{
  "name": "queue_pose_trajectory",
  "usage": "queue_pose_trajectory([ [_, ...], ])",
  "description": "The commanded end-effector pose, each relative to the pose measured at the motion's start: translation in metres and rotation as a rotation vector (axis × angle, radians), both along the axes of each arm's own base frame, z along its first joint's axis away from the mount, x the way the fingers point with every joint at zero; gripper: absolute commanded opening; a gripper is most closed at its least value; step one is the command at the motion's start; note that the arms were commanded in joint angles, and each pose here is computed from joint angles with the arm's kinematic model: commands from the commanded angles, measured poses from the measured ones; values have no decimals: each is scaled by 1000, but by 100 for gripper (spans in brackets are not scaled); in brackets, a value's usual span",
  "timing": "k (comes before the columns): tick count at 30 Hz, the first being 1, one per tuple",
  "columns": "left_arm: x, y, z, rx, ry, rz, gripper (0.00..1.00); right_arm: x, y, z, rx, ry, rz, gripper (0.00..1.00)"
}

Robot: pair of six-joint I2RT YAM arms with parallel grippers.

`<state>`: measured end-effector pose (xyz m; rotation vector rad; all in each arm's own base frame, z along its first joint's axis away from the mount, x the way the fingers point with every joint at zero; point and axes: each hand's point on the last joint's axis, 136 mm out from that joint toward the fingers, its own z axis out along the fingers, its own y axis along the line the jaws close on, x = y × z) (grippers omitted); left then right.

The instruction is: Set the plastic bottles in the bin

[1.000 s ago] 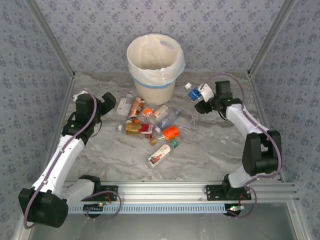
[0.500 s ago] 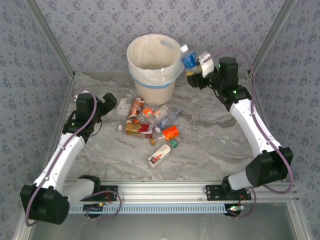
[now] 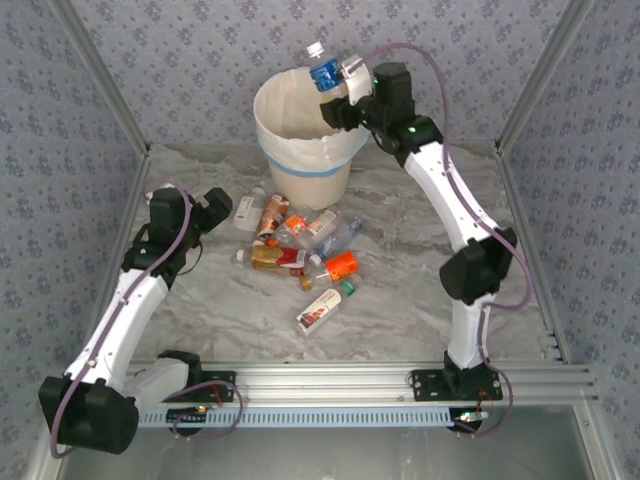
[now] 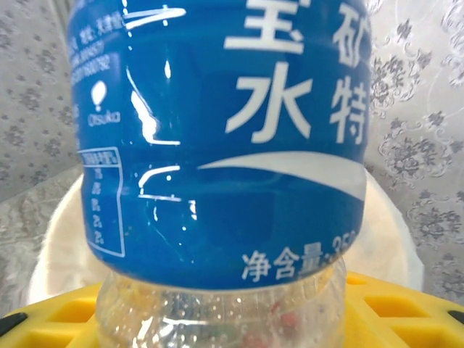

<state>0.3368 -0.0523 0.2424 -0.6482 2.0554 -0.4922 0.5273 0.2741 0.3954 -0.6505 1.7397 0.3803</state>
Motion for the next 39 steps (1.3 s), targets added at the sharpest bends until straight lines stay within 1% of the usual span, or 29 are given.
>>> queue_pose_trajectory([
  [1, -8, 5, -1, -7, 8, 12, 99, 20, -2, -9, -2, 48, -90, 52],
  [7, -12, 9, -3, -8, 13, 22, 100, 50, 2, -36, -59, 51, -206, 57],
  [9, -12, 9, -5, -9, 17, 26, 99, 57, -3, -39, -70, 40, -258, 62],
  [13, -10, 8, -9, -17, 30, 26, 99, 64, -9, -43, -86, 25, -320, 79],
  [17, -7, 4, -11, -27, 43, 7, 99, 60, -7, -37, -81, 19, -303, 87],
  [22, -2, -2, -14, -58, 60, -3, 99, 51, -12, -25, -78, 18, -308, 89],
  [31, 4, -10, -26, -92, 115, -24, 99, 15, -14, -6, -71, 16, -274, 93],
  [39, 2, -10, -41, -113, 162, -4, 99, -19, -30, 5, -7, -14, -275, 95],
])
